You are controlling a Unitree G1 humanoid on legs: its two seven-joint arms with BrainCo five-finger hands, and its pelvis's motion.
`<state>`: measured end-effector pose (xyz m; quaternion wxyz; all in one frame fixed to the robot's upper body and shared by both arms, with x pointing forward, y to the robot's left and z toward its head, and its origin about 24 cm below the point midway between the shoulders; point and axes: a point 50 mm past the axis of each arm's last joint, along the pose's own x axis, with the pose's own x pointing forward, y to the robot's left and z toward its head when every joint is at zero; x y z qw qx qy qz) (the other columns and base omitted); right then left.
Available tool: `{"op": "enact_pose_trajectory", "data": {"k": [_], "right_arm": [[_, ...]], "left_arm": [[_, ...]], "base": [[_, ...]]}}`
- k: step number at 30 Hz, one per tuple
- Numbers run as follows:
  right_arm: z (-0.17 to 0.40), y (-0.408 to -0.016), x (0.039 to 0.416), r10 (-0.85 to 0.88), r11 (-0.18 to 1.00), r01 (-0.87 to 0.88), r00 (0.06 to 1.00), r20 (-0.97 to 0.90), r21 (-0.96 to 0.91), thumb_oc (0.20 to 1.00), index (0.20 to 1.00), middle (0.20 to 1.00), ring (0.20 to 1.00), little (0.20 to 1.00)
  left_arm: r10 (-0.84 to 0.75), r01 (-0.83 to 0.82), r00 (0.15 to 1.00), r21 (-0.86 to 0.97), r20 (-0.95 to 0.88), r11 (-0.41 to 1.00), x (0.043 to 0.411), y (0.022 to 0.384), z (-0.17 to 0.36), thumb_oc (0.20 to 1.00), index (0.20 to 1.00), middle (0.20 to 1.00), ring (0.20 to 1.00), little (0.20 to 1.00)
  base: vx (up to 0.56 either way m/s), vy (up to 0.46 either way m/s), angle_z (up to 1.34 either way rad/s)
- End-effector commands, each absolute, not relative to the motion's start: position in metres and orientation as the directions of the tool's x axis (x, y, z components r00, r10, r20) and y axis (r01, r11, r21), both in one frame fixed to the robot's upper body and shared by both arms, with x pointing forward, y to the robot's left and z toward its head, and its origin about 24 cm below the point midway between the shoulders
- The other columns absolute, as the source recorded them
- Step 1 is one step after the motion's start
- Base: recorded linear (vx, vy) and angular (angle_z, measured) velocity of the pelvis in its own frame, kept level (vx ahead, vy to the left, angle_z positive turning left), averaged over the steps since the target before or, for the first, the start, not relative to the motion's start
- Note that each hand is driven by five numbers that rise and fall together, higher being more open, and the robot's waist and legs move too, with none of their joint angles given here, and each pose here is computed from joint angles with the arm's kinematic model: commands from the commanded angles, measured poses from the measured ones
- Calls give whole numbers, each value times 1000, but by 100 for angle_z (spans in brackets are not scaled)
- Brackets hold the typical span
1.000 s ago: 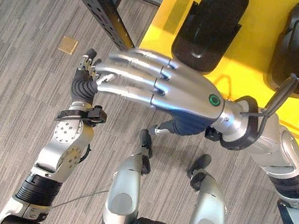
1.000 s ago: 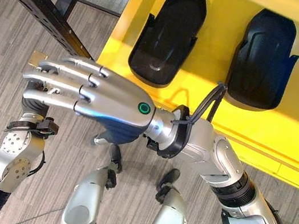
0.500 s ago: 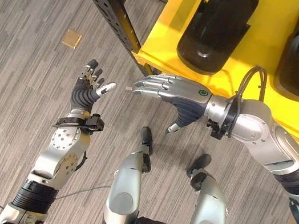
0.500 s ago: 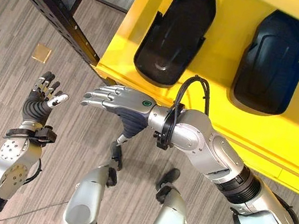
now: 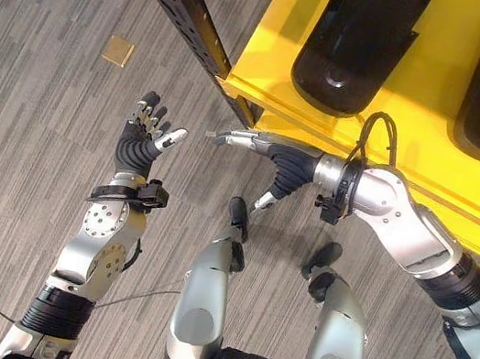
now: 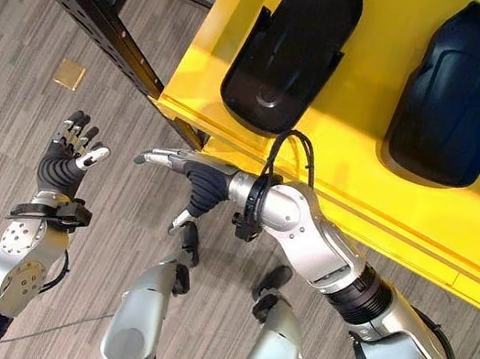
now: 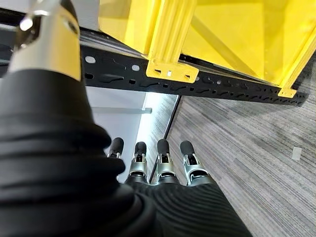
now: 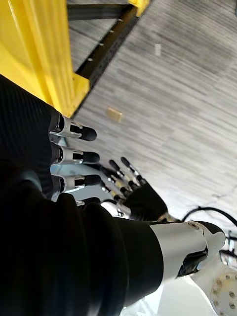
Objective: Move parts from the plastic box to the shelf.
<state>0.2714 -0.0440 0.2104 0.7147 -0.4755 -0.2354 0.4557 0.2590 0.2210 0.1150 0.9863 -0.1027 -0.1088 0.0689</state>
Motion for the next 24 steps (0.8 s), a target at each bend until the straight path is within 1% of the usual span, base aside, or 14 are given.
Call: {"op": "enact_pose_trajectory", "data": {"k": [1,4,6,16,19,24], "right_arm": [[237,-37,261,887,183,-268,460,42,-946,1000,1000,1000,1000,1000],[244,-44,269,846,224,-220,528,77,-949,1000,1000,1000,1000,1000],[247,-49,271,830,234,-184,548,98,-955,1000,1000,1000,1000,1000],[271,-61,274,784,248,-11,590,194,-969,1000,1000,1000,1000,1000],[276,-69,281,747,271,7,629,215,-963,1000,1000,1000,1000,1000],[276,-75,288,711,285,16,667,223,-958,1000,1000,1000,1000,1000]], "left_arm": [[103,-42,947,-199,305,979,251,214,131,1000,1000,1000,1000,1000],[115,-52,944,-207,308,977,252,212,130,1000,1000,1000,1000,1000],[123,-60,943,-206,309,977,252,214,131,1000,1000,1000,1000,1000],[119,-56,944,-203,308,978,254,213,132,1000,1000,1000,1000,1000],[119,-57,943,-201,311,978,255,213,133,1000,1000,1000,1000,1000],[129,-67,941,-202,312,977,256,215,134,1000,1000,1000,1000,1000]], "base": [[0,0,0],[1,8,1],[12,13,3],[3,3,1],[0,0,0],[0,0,0]]}}
